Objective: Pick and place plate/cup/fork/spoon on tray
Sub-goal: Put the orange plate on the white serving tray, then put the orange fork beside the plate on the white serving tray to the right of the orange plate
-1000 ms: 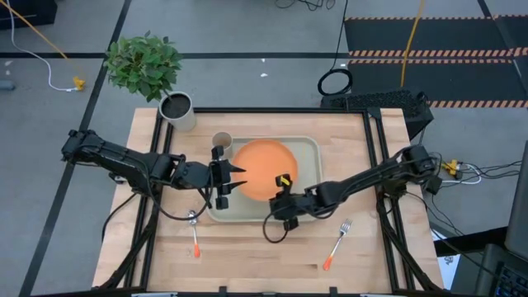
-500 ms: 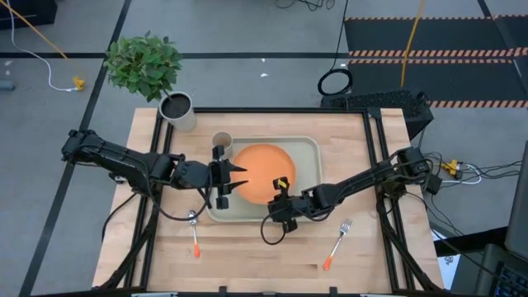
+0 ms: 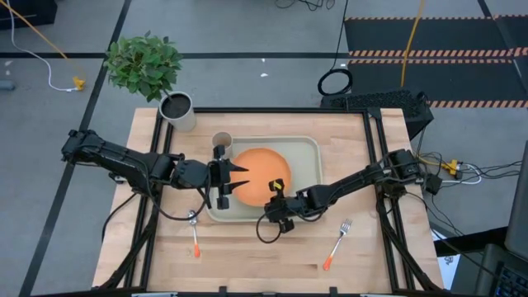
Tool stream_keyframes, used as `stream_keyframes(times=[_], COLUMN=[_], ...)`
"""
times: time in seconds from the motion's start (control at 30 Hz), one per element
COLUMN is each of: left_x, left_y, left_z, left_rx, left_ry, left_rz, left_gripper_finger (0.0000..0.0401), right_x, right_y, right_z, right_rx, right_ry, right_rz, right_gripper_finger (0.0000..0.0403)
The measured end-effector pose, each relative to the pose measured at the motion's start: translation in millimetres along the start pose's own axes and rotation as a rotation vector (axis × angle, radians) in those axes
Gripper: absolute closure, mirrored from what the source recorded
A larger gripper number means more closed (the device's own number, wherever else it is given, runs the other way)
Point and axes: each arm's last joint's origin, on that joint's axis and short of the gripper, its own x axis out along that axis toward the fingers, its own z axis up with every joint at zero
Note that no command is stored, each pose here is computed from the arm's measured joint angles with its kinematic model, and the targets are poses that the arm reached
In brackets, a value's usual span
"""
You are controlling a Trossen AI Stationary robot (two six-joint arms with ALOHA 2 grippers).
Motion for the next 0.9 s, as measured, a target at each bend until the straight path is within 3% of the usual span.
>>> stream_keyframes(times=[0.67, 0.9], left_x=[0, 0], left_y=[0, 0], left_z=[0, 0], left_rx=[0.001, 0.019], left_ry=[0.0, 0.0], left_rz=[-0.006, -0.007], left_gripper_finger=[0.0244, 0.0244], right_x=[4, -8], right_y=[-4, -3], right_z=[-2, 4], right_rx=[0.04, 0.159], right_ry=[0.01, -0.025], right_rz=[-0.008, -0.004], right_gripper_finger=[0.0348, 0.0318])
